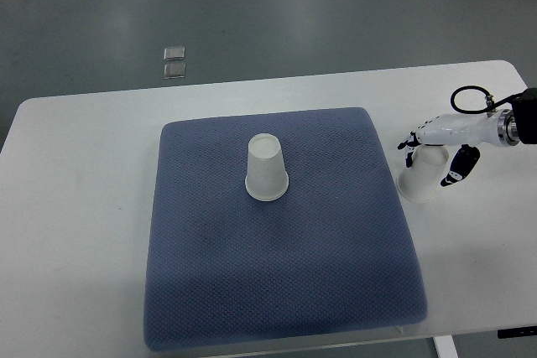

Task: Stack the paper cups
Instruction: 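Close the right hand fingers around the second white paper cup, then lift the held cup and carry it over the cup on the mat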

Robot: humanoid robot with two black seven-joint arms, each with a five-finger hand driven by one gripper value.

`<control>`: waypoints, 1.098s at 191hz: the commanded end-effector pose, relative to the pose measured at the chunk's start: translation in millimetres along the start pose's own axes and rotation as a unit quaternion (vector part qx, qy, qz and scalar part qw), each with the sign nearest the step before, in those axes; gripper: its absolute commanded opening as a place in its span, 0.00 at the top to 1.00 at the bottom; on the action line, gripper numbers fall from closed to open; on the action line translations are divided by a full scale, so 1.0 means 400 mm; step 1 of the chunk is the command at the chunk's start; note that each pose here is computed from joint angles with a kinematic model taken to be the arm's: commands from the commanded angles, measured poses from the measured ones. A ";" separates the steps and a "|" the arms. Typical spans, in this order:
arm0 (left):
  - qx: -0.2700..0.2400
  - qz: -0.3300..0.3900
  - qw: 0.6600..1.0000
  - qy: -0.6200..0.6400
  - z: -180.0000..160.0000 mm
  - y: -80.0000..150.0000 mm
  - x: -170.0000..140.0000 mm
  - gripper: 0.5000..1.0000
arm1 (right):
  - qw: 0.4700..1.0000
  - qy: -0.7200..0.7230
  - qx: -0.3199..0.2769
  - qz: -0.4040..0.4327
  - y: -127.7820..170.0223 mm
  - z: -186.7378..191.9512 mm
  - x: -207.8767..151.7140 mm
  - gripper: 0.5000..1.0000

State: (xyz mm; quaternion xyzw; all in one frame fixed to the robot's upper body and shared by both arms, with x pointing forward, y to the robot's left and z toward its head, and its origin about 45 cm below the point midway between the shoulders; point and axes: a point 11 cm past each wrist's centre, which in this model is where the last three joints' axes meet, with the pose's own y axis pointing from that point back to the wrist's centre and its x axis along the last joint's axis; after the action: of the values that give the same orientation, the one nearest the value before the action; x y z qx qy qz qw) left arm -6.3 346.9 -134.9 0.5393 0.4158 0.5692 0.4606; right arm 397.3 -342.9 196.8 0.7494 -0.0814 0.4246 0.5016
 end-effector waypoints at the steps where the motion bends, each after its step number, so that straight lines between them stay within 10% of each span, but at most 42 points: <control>1: 0.000 0.000 1.000 0.000 0.000 0.000 0.000 0.00 | 1.000 -0.001 0.002 -0.001 -0.005 -0.003 -0.006 0.25; 89: 0.000 0.000 1.000 0.000 0.000 0.000 0.000 0.00 | 1.000 -0.001 0.005 -0.002 -0.012 -0.009 -0.007 0.79; 210: 0.000 0.000 1.000 0.000 0.000 0.000 0.000 0.00 | 0.998 0.021 0.003 0.065 0.040 -0.014 0.189 0.80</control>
State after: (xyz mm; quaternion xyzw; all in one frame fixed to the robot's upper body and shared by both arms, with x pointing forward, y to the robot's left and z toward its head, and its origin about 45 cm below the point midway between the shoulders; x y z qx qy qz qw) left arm -6.3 346.9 -134.9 0.5394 0.4157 0.5694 0.4605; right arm 425.2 -329.8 244.4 0.7359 -0.1062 0.4613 0.4841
